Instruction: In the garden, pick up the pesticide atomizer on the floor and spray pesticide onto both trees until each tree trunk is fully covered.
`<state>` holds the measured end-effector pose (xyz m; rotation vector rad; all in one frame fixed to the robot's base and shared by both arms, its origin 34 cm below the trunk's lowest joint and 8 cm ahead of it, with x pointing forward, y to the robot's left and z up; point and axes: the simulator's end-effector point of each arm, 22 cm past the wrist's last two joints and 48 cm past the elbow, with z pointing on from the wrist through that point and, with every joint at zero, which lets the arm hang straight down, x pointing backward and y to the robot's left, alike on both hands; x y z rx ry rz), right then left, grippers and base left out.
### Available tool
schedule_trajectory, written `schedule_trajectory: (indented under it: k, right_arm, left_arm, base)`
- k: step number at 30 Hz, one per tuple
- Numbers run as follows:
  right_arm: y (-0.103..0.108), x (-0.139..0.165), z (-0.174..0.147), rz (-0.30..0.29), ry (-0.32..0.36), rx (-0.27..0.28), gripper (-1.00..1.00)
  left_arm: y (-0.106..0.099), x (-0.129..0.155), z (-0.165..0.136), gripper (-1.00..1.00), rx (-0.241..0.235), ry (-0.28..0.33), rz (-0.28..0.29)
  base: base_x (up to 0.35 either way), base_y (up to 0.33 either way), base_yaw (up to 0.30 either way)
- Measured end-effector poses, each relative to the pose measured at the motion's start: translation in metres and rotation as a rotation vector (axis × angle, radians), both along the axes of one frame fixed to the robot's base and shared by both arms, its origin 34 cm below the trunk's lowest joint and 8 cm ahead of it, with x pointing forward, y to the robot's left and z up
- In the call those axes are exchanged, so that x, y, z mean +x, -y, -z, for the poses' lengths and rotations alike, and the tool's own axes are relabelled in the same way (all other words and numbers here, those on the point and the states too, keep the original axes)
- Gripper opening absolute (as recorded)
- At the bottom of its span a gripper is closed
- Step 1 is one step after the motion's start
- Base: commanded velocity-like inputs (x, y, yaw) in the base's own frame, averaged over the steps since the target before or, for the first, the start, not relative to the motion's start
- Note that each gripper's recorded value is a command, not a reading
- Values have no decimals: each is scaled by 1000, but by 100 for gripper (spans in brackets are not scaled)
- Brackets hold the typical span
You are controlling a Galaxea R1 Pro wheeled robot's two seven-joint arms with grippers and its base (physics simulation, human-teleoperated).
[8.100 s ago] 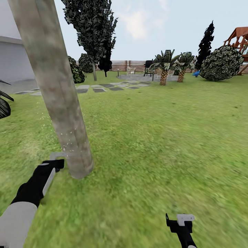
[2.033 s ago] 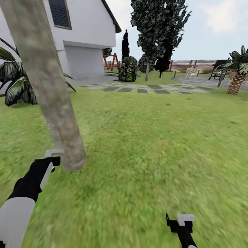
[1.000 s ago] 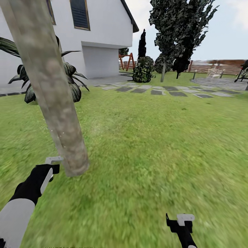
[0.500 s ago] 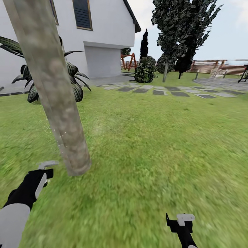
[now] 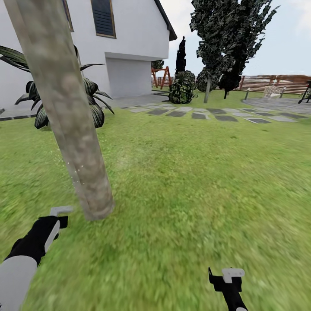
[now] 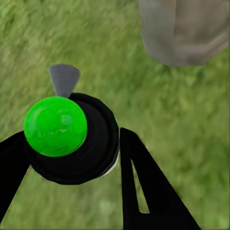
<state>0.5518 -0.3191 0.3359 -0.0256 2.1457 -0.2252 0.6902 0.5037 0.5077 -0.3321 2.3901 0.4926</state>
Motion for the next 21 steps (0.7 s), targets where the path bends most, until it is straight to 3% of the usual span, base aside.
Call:
schedule_trajectory:
  k: [3,7,12,15,21]
  right_arm:
    - [-1,0,0,-1,0,0,100]
    - [-1,0,0,-1,-1,1,100]
    - [-1,0,0,-2,-1,1,100]
    - [-1,0,0,-2,-1,1,100]
    - [-1,0,0,-2,-1,1,100]
  left_arm:
    - [0,0,1,-100,-3,8,0]
    - [8,12,-5,-100,5,69,15]
    - [8,9,1,-100,3,62,13]
    - [2,6,1,-100,8,58,6]
    - [-5,-5,16,-100,-22,43,-32]
  base:
    - [44,-135,0]
    - [91,-243,0]
    - [149,-221,0]
    - [280,-51,0]
    - [38,-4,0]
